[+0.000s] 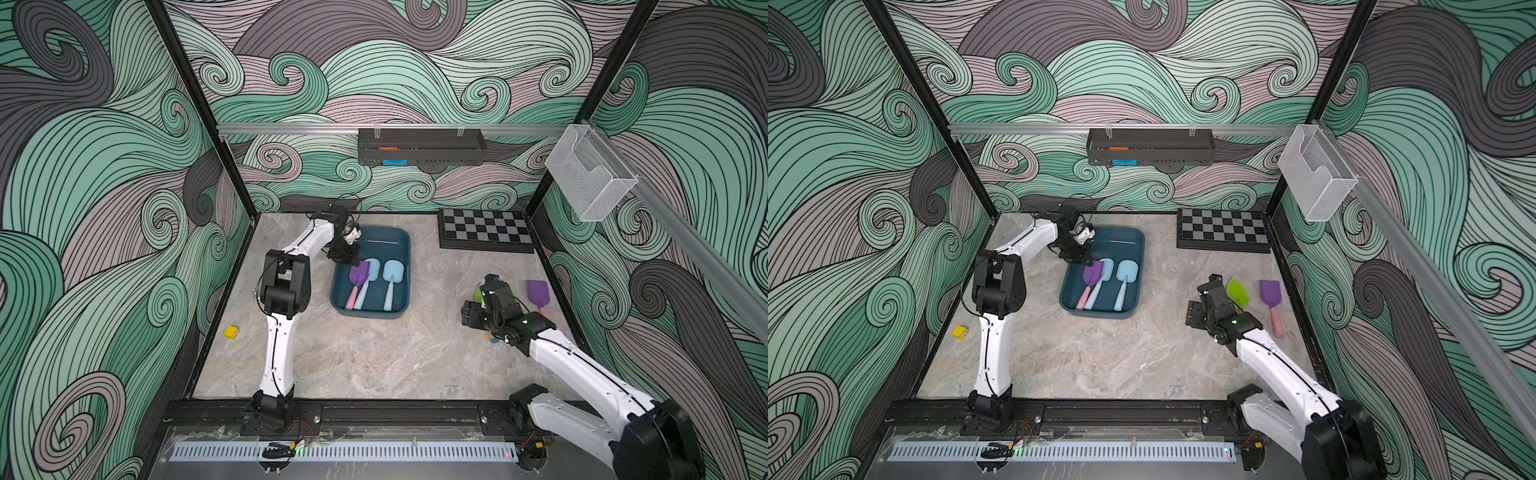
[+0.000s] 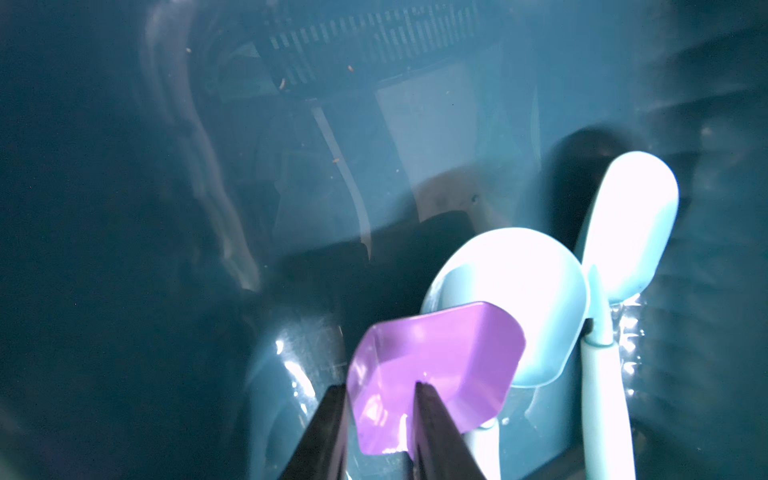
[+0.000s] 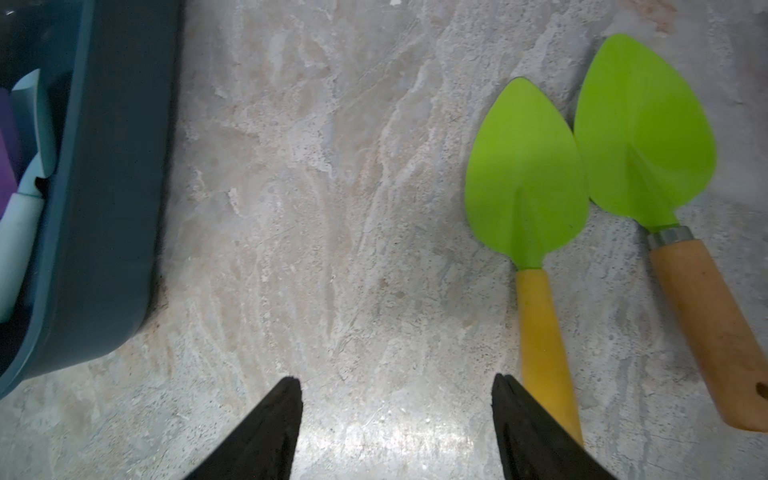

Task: Put the shovel into the storage box
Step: Place the shovel in the storage box.

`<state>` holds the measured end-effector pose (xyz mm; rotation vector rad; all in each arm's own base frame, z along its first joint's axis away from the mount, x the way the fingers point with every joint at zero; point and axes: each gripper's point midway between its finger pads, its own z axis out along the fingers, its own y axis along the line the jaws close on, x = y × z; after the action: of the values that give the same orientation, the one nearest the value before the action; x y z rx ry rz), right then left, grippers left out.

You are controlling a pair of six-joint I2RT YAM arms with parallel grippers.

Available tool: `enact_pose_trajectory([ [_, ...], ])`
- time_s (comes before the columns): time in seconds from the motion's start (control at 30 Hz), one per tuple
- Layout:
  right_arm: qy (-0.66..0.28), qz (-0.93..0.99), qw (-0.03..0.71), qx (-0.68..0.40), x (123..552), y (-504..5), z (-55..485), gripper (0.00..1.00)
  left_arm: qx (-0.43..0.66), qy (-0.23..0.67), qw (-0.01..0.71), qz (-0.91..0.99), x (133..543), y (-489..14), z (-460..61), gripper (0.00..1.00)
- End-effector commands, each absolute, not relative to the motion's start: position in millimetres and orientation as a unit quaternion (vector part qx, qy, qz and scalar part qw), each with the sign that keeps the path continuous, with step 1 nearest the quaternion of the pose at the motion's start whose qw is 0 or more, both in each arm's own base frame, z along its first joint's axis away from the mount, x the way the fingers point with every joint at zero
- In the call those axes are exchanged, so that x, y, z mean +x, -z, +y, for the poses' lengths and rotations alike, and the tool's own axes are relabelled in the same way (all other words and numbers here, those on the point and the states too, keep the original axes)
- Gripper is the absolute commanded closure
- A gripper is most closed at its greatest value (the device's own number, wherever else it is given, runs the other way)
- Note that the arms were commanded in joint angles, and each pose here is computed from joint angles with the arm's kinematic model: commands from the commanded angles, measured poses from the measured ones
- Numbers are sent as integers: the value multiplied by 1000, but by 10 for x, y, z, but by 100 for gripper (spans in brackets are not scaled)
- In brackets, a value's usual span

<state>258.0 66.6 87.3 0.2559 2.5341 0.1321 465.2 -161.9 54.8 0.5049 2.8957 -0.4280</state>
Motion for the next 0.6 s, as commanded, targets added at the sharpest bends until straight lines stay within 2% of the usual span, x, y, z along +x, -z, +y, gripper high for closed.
enact_pose_trajectory([
  [0.0, -28, 950, 289, 116, 2637, -864, 508, 25, 179, 131, 127, 967, 4683, -915, -1681, 68],
  [0.33, -4, 960, 221, 173, 2684, -477, 264, 24, 214, 137, 193, 948, 4486, -1493, -1986, 66],
  [0.57, -9, 961, 183, 207, 2645, -245, 166, 31, 225, 167, 219, 935, 4338, -1696, -2136, 66],
])
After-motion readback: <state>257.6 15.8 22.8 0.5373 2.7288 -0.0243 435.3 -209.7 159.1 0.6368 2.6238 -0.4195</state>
